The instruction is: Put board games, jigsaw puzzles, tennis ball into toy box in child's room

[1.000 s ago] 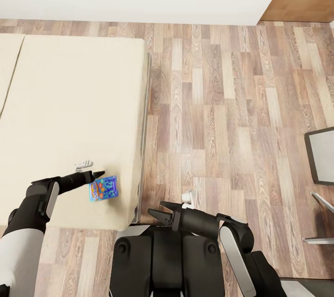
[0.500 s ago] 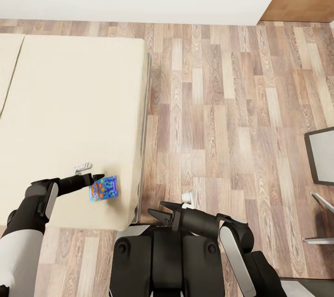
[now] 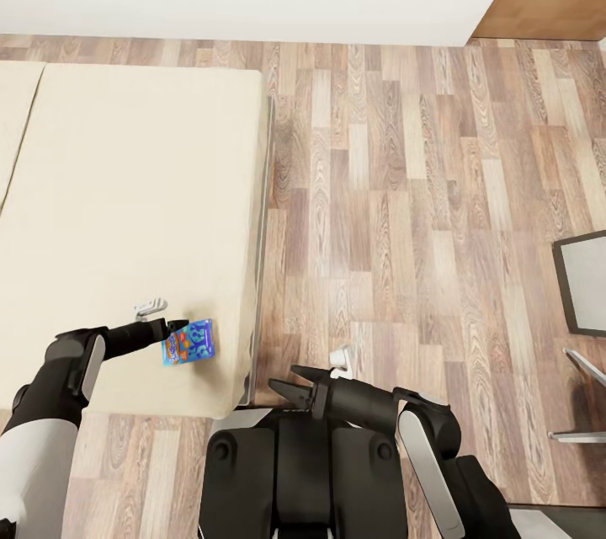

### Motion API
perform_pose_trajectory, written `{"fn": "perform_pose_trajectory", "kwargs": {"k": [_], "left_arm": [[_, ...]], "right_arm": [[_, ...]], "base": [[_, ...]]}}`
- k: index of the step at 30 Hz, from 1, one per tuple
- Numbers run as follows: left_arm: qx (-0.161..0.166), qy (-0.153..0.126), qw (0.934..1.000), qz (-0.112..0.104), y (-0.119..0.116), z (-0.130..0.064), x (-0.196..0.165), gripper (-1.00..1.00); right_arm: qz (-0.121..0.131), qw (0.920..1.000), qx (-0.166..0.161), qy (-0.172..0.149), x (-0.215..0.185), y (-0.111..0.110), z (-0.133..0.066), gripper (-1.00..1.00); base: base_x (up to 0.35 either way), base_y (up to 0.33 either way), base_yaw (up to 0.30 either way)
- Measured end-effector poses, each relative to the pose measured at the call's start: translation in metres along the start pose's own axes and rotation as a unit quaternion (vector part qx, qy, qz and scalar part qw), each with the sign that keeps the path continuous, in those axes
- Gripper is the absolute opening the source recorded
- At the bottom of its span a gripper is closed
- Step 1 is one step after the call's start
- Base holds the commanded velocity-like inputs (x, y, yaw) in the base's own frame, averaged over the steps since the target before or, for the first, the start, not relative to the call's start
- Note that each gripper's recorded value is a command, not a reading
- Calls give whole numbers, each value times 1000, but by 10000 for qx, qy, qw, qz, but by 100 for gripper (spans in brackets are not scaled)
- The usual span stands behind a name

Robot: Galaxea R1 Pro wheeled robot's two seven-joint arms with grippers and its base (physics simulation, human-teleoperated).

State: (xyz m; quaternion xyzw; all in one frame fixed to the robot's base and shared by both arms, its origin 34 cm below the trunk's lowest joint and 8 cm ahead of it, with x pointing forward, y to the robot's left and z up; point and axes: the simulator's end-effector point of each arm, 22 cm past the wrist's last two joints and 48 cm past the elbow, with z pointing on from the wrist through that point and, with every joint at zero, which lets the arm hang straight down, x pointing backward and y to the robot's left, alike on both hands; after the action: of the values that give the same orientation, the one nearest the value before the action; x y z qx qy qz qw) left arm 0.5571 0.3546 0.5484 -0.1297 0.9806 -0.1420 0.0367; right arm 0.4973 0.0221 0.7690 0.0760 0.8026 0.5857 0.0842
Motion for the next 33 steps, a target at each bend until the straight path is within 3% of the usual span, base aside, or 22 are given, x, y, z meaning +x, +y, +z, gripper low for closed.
{"fn": "perform_pose_trajectory", "kwargs": {"k": [15,33], "left_arm": [[-87,93,9999,-66,5,1,6,100],[-336,470,9981,-205,20,16,41,100]], "right_arm": [[1,10000,9,3,0,-1,0,100],[32,10000,17,13,2,-3,0,100]], "base": [[0,0,0],[0,0,0]]}}
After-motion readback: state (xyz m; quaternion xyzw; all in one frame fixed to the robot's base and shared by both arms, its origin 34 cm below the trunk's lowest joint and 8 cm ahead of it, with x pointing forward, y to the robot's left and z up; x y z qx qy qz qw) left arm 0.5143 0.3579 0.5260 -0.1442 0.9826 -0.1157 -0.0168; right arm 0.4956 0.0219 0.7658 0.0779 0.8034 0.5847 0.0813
